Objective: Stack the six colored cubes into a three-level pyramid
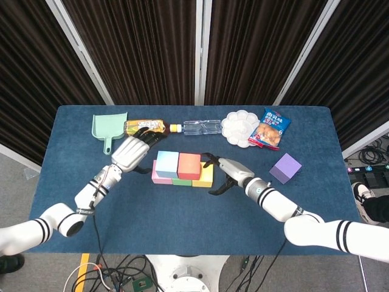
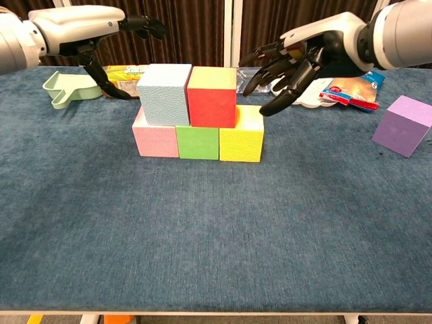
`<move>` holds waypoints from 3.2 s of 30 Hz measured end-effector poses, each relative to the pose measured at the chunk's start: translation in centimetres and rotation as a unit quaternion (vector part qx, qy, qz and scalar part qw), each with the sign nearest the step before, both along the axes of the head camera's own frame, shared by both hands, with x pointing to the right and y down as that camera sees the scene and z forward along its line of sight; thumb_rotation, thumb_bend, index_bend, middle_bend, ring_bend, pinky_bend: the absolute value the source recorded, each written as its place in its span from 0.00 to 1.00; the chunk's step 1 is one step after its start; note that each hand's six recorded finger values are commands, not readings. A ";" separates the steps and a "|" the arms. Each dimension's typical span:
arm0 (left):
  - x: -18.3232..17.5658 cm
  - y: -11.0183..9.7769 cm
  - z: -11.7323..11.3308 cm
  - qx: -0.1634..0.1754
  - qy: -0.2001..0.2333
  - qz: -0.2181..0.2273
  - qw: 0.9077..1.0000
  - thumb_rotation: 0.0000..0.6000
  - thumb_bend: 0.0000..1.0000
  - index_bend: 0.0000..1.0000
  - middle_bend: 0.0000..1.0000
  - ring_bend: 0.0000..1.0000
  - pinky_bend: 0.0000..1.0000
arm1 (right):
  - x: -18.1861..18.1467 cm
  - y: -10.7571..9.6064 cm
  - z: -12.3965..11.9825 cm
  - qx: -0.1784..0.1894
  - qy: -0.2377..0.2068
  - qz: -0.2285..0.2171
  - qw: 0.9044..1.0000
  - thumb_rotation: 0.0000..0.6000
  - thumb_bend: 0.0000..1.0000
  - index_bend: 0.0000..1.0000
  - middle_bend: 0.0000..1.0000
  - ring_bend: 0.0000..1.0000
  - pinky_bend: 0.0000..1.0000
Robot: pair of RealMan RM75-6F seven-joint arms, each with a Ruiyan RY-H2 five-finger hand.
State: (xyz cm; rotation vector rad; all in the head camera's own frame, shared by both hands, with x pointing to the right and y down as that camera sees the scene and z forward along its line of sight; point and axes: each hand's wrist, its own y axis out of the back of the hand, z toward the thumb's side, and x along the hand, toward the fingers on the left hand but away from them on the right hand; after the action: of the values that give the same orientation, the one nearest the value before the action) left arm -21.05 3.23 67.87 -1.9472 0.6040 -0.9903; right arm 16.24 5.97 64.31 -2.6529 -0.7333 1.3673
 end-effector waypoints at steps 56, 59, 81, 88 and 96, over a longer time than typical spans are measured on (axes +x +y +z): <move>-17.2 10.4 -8.0 0.024 0.035 -0.233 0.972 1.00 0.09 0.13 0.09 0.11 0.08 | 19.4 -1.1 4.1 0.252 0.355 -0.279 0.856 1.00 0.02 0.00 0.06 0.00 0.00; -17.3 10.5 -7.9 0.023 0.035 -0.234 0.971 1.00 0.09 0.13 0.09 0.11 0.08 | 19.3 -0.9 4.7 0.250 0.356 -0.285 0.854 1.00 0.08 0.04 0.14 0.00 0.00; -17.8 11.1 -7.8 0.022 0.050 -0.241 0.969 1.00 0.09 0.13 0.09 0.11 0.08 | 11.2 0.4 2.1 0.273 0.273 -0.235 0.892 1.00 0.17 0.16 0.31 0.00 0.00; -18.2 11.2 -7.6 0.020 0.054 -0.244 0.968 1.00 0.09 0.13 0.09 0.11 0.08 | 7.8 1.4 3.3 0.260 0.281 -0.238 0.893 1.00 0.13 0.00 0.09 0.00 0.00; -18.3 11.1 -7.6 0.022 0.054 -0.246 0.968 1.00 0.09 0.13 0.09 0.11 0.08 | 6.5 1.8 2.7 0.246 0.263 -0.240 0.901 1.00 0.02 0.00 0.01 0.00 0.00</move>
State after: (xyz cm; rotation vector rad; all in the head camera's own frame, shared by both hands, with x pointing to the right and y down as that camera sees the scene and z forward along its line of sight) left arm -39.32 14.31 60.27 -1.8572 1.2016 -1.1573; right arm 22.76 7.76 67.02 -1.7853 -0.2715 1.4095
